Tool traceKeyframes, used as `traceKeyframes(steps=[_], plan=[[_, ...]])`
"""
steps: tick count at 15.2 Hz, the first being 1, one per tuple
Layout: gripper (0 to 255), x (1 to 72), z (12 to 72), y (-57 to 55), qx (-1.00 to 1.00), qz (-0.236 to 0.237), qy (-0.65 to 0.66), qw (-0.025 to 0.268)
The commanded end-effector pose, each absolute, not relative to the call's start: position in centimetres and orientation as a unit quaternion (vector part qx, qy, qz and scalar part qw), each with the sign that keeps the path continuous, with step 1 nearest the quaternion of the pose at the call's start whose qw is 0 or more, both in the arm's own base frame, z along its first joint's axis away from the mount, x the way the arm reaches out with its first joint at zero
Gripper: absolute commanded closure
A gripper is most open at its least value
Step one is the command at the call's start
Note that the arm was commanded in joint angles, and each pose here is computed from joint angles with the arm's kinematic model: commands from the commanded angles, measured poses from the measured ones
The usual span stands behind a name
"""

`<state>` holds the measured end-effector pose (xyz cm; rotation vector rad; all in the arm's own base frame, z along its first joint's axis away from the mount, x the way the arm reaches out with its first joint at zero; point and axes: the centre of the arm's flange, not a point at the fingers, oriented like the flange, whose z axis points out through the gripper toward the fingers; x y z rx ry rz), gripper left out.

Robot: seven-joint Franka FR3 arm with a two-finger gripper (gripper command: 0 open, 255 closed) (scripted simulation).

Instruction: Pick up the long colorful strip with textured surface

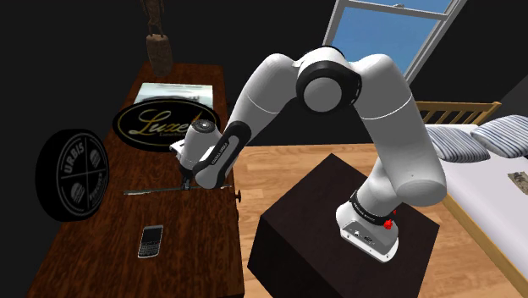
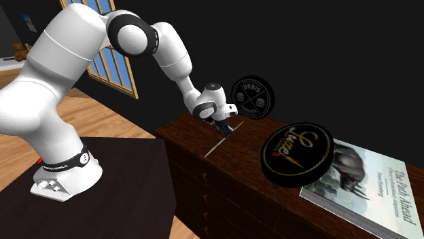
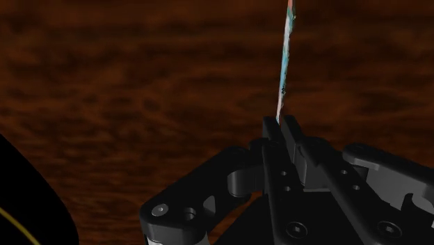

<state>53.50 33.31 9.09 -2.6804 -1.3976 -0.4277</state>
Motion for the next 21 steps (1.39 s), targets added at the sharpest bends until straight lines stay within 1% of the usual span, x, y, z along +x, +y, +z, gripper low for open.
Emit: traceKeyframes(steps=[1,4,19,21], plan=[[255,53.5,9.1,33.3,-0.877,-0.140,-0.457,0.044],[255,53.5,9.1,33.3,-0.877,-0.140,-0.457,0.044],[255,53.5,17.0,33.3,-0.877,-0.140,-0.457,0.044],[255,53.5,17.1,33.3,-0.877,-0.140,-0.457,0.044]])
